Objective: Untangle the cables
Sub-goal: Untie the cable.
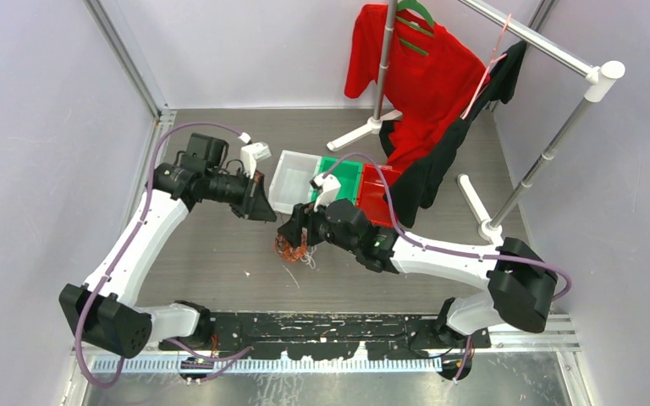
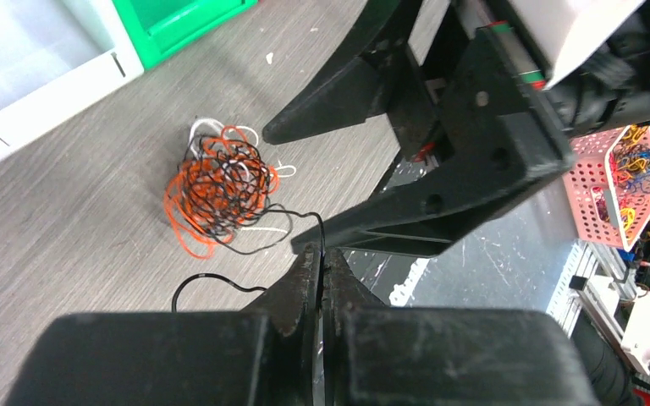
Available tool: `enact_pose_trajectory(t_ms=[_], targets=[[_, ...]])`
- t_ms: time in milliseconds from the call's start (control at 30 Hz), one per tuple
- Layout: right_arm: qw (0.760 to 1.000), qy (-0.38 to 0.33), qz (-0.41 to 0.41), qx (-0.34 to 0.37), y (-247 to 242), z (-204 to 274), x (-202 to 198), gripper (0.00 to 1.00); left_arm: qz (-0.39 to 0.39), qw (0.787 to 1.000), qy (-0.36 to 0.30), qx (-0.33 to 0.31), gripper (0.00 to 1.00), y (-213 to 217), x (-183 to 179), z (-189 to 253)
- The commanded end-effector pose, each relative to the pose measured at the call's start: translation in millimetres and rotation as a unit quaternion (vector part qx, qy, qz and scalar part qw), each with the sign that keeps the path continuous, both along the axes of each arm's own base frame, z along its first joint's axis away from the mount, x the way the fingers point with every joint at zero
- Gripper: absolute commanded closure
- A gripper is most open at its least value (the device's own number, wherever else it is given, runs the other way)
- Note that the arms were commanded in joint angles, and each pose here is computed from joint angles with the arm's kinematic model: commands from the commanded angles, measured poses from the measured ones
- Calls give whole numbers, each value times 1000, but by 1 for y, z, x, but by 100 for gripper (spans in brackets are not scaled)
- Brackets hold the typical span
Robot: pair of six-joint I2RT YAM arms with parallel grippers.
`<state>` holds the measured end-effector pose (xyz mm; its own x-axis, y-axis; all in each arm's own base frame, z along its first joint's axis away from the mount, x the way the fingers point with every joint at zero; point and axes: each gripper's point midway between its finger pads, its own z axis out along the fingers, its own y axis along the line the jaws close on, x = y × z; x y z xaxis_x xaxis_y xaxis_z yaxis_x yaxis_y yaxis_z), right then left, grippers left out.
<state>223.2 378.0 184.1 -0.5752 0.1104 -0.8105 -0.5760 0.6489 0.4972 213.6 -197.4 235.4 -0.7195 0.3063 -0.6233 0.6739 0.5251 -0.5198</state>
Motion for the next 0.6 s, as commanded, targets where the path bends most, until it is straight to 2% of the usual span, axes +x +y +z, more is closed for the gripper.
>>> enact_pose_trajectory(t_ms=[0, 300, 567], targets=[[997, -57, -31, 45, 11, 43, 22, 28, 2, 999, -25, -44, 100, -6, -6, 46], [997, -61, -19, 49, 39, 39, 34, 36, -49, 993, -49, -94, 100, -12, -28, 104], [999, -22, -26, 35, 38, -6, 31, 43, -64, 986, -108, -112, 100, -11, -36, 152]])
